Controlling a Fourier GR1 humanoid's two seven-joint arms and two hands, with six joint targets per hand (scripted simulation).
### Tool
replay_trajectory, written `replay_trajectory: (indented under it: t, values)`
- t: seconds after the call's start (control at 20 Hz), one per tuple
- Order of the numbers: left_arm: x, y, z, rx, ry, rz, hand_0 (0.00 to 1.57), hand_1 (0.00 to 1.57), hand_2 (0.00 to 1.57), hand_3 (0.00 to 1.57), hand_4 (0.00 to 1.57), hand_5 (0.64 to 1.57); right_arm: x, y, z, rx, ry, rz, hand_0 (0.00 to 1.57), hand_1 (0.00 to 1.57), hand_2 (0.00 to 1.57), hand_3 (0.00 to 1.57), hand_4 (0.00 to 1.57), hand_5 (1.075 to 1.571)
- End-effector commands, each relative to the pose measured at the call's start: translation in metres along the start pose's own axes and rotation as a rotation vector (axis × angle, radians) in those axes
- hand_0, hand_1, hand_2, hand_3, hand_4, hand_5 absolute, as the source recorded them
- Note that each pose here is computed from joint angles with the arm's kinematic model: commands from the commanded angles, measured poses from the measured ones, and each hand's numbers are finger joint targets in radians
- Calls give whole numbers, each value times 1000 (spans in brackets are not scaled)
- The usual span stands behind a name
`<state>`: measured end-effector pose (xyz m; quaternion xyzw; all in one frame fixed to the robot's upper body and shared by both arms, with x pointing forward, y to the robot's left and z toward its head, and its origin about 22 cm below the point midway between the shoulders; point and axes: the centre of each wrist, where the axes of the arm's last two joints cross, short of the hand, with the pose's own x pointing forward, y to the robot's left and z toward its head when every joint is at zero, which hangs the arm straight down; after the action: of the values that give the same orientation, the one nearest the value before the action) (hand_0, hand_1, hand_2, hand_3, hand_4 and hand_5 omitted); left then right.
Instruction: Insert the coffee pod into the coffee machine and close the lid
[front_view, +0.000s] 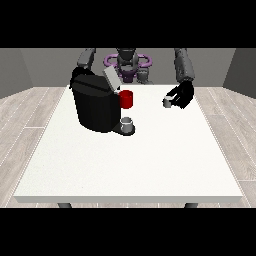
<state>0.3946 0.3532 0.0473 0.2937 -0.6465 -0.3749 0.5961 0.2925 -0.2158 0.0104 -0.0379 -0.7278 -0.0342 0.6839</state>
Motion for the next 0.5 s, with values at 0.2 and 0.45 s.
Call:
replay_trajectory:
  t: [0.2,0.45]
  values:
    - [45,55,-31,-45,-119,13,1235,1235,1323,1291,571,1571,7,3,-14,0,25,23,0,0,0,0,407,1571]
    - [89,33,-50,-24,-110,-3,1252,1252,1329,1292,573,1571,-17,-15,-12,36,30,-9,0,0,0,0,489,1571]
